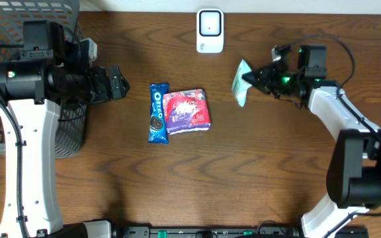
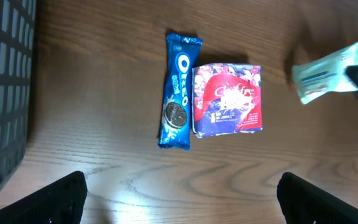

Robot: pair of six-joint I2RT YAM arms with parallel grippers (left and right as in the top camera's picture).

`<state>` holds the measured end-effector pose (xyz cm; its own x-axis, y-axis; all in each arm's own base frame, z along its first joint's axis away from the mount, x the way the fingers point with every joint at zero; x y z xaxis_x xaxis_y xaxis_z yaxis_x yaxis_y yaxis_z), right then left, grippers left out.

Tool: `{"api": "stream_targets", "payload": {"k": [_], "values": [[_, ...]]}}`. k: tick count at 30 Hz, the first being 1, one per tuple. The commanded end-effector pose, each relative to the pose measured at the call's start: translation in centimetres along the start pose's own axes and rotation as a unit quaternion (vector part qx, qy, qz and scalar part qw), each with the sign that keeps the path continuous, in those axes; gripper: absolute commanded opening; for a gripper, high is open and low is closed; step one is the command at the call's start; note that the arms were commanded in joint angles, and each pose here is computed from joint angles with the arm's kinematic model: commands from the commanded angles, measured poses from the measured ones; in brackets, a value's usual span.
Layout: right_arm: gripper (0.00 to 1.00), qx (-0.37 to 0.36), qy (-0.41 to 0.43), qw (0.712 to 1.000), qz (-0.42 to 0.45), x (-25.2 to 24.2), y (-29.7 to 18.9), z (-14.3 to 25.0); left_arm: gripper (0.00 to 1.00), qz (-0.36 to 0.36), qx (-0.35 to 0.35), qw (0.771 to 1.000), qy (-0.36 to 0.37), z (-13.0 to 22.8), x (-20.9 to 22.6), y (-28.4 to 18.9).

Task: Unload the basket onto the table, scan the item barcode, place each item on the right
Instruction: 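Lower the wipes pack onto the table and withdraw the right gripper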

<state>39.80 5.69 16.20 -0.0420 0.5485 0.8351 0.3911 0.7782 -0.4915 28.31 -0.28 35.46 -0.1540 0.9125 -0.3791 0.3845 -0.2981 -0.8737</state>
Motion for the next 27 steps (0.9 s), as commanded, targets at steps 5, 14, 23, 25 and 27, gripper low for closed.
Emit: {"api": "stream_targets", "payload": {"k": [5, 14, 23, 25, 27], "values": [[0.01, 0.028, 0.082, 0.996, -0.027, -3.3, 1.0, 1.1, 0.98, -0.003, 0.001, 1.0, 0.007, -0.1, 0.0, 0.1], [0.17, -0.008, 0.123, 0.992, 0.031, -7.0, -2.7, 0.5, 0.98, -0.003, 0.001, 1.0, 0.007, -0.1, 0.0, 0.1], [0.31, -0.011, 0.126, 0.984, 0.127, -9.6, -5.1, 1.4, 0.98, -0.003, 0.001, 1.0, 0.007, -0.1, 0.0, 0.1], [0.31, -0.021, 0.122, 0.984, 0.127, -9.2, -5.7, 1.1, 0.98, -0.003, 0.001, 1.0, 0.007, -0.1, 0.0, 0.1], [0.32, -0.032, 0.115, 0.984, 0.133, -8.5, -6.5, 0.7, 0.98, -0.003, 0.001, 1.0, 0.007, -0.1, 0.0, 0.1]]}}
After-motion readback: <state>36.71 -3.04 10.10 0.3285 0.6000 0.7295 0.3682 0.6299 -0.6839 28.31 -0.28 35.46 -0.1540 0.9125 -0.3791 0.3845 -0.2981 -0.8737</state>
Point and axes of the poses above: each gripper's point midway between its finger pads, its own y axis out along the fingers, its own x axis along the line the jaws close on, z = x × y, the point moved 10 cm from there along -y, back along the fingers, and after that the axes turned 5 degrees about -y, right-handed, at the moved point
